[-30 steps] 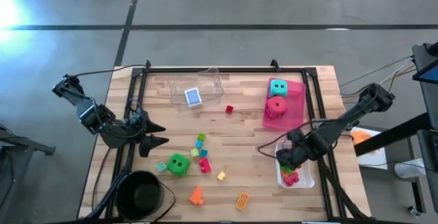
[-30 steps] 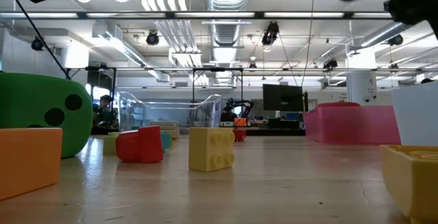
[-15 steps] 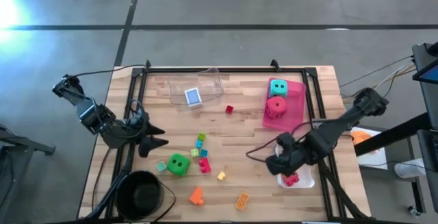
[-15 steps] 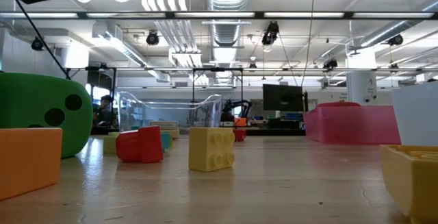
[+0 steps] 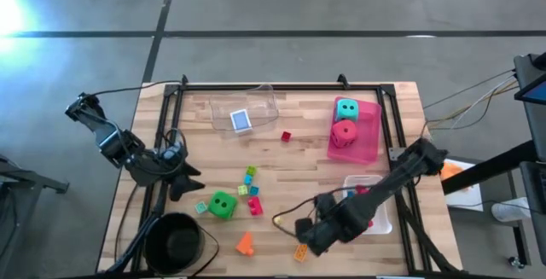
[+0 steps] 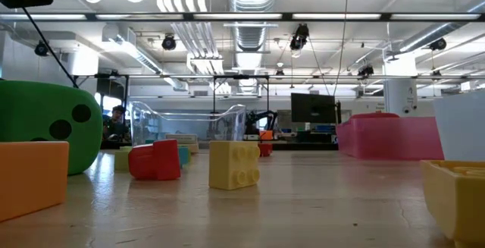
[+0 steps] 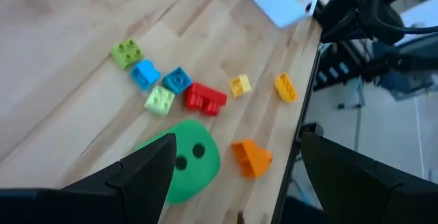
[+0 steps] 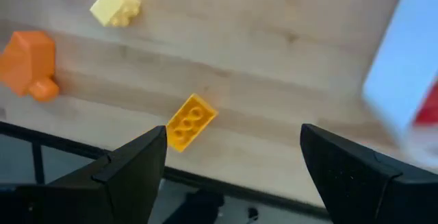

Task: Pick & Place Toys
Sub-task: Put the yellow game piece into the white bin

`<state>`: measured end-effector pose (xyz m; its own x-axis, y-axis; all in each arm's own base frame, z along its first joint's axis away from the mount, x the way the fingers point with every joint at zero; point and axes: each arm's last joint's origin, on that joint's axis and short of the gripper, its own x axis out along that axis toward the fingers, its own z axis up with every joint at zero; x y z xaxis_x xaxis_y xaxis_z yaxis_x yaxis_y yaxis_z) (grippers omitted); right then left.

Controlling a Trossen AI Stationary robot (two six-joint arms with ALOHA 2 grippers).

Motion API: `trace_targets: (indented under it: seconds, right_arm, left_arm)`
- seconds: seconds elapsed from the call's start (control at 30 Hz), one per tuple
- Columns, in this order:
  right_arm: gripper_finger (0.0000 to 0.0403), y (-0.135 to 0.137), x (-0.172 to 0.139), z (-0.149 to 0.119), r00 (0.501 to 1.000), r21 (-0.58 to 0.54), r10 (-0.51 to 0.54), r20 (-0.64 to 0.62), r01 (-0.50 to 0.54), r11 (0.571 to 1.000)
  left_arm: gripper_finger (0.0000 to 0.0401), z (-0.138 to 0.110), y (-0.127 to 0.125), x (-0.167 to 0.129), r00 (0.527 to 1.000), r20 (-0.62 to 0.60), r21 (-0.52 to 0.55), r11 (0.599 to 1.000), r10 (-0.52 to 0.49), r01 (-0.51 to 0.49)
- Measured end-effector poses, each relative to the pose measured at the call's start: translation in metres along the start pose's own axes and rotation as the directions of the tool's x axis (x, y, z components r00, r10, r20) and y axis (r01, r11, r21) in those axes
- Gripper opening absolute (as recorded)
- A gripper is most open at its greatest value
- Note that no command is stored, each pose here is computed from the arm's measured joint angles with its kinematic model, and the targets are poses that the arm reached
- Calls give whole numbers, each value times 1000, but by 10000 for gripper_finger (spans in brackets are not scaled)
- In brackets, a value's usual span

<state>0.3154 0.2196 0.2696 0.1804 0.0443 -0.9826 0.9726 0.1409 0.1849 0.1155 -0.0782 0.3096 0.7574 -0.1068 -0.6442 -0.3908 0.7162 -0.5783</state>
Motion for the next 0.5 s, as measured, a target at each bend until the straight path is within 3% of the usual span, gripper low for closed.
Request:
trace_targets:
  seconds: [0.5]
  right_arm:
    - [326, 49, 67, -39, 997, 134, -70, 10, 68, 989]
  left_arm:
    - [316, -4, 1, 0, 993, -114, 52, 998, -21, 27]
